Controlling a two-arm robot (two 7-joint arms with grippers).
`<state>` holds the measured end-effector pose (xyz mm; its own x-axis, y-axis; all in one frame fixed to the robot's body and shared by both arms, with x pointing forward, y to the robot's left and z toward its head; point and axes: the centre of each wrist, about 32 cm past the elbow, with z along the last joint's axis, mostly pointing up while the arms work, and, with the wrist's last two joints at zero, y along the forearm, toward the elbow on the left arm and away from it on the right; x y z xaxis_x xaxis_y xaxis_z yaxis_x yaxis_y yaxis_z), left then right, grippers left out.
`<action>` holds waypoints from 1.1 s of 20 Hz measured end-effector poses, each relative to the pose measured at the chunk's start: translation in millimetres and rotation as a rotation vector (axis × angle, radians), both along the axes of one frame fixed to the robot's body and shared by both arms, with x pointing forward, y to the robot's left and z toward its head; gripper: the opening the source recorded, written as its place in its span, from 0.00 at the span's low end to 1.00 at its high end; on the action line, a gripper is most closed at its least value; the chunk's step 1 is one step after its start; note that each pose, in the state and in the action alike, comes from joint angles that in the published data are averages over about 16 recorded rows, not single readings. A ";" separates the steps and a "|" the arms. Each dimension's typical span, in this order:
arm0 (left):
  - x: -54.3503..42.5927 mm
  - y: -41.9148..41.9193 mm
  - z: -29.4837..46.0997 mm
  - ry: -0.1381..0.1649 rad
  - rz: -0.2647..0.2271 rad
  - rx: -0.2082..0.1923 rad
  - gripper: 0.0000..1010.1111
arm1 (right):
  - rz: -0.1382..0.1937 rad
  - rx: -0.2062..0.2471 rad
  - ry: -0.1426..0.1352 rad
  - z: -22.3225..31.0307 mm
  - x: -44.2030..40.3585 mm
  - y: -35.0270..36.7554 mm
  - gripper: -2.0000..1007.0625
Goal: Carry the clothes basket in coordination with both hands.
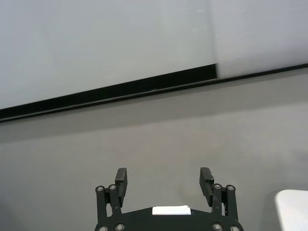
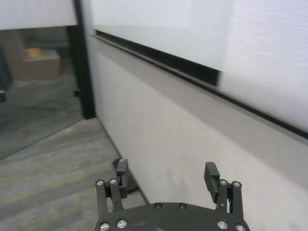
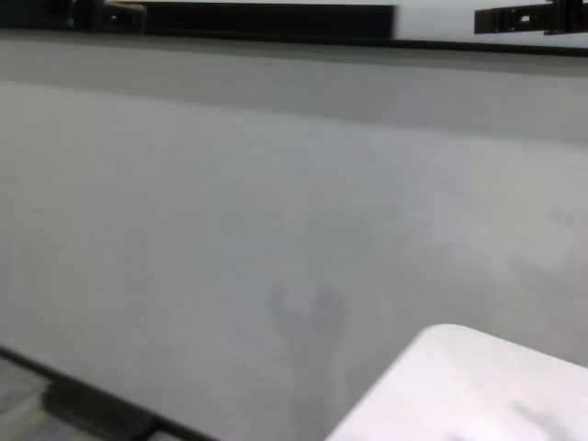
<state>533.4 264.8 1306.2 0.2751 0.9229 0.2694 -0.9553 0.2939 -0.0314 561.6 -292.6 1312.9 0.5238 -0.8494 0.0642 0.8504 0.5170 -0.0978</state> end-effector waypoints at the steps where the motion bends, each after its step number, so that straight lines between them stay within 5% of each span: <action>1: 0.0 0.0 0.0 0.000 0.000 0.000 0.99 | 0.000 0.000 0.000 0.0 0.0 0.0 1.00; 22: 0.0 0.0 0.0 0.000 0.000 0.000 0.99 | 0.000 0.000 0.000 0.0 0.0 0.0 1.00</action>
